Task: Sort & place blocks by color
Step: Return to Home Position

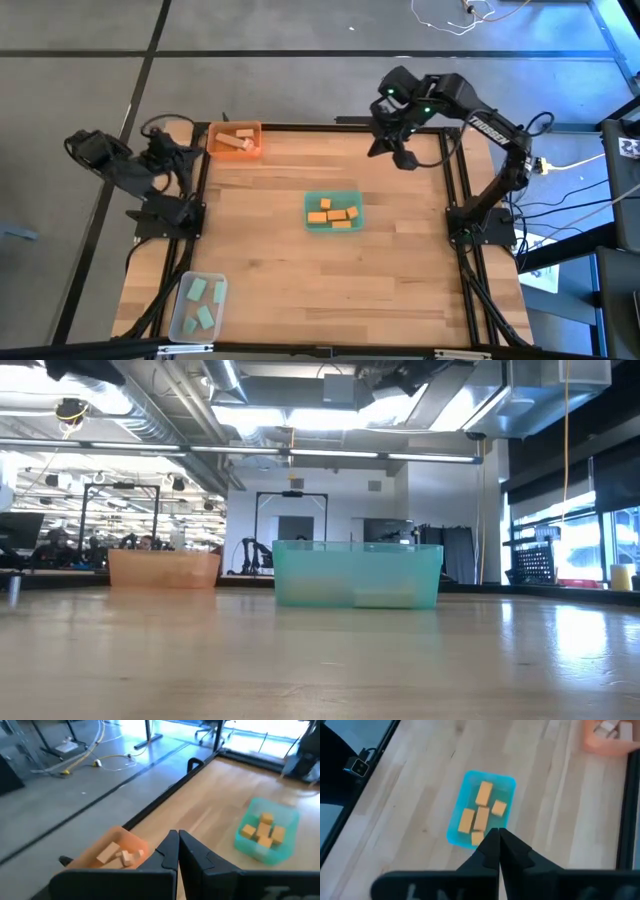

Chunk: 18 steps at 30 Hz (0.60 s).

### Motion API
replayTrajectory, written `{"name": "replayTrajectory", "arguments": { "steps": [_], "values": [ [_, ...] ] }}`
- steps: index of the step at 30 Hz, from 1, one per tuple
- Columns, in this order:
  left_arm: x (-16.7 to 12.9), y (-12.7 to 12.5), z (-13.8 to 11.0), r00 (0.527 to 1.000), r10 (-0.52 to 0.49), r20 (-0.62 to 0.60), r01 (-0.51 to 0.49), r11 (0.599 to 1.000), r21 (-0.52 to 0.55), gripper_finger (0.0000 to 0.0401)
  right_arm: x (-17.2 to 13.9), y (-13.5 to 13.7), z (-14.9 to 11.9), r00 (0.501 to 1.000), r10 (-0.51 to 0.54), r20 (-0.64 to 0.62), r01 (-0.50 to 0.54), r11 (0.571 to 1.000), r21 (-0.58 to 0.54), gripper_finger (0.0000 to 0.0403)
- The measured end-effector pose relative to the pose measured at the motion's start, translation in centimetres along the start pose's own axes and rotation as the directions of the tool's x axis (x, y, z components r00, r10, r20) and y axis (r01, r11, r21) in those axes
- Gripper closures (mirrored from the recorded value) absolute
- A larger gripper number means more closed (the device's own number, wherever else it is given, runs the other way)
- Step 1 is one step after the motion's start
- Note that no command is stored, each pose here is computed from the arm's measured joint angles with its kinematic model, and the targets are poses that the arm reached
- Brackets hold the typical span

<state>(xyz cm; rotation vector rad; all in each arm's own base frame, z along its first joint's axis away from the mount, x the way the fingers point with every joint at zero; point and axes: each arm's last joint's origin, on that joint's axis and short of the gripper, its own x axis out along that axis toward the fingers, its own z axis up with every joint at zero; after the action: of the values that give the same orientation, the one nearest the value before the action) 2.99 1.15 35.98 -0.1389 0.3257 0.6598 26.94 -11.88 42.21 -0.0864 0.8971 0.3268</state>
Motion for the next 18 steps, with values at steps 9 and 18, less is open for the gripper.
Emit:
{"name": "replayTrajectory", "arguments": {
  "steps": [9, 18],
  "values": [
    [-1.3, 4.7, -1.5, 0.993, -0.109, 0.045, 0.114, 0.986, -0.121, 0.0401, -4.7, 2.3, -2.1, 0.998, -0.057, 0.027, 0.055, 0.997, 0.054, 0.0402],
    [-1.0, 6.6, -5.2, 0.936, -0.330, 0.118, 0.345, 0.929, -0.133, 0.0401, -7.2, 5.7, -6.3, 0.979, -0.124, 0.162, 0.102, 0.986, 0.135, 0.0403]
  ]
}}
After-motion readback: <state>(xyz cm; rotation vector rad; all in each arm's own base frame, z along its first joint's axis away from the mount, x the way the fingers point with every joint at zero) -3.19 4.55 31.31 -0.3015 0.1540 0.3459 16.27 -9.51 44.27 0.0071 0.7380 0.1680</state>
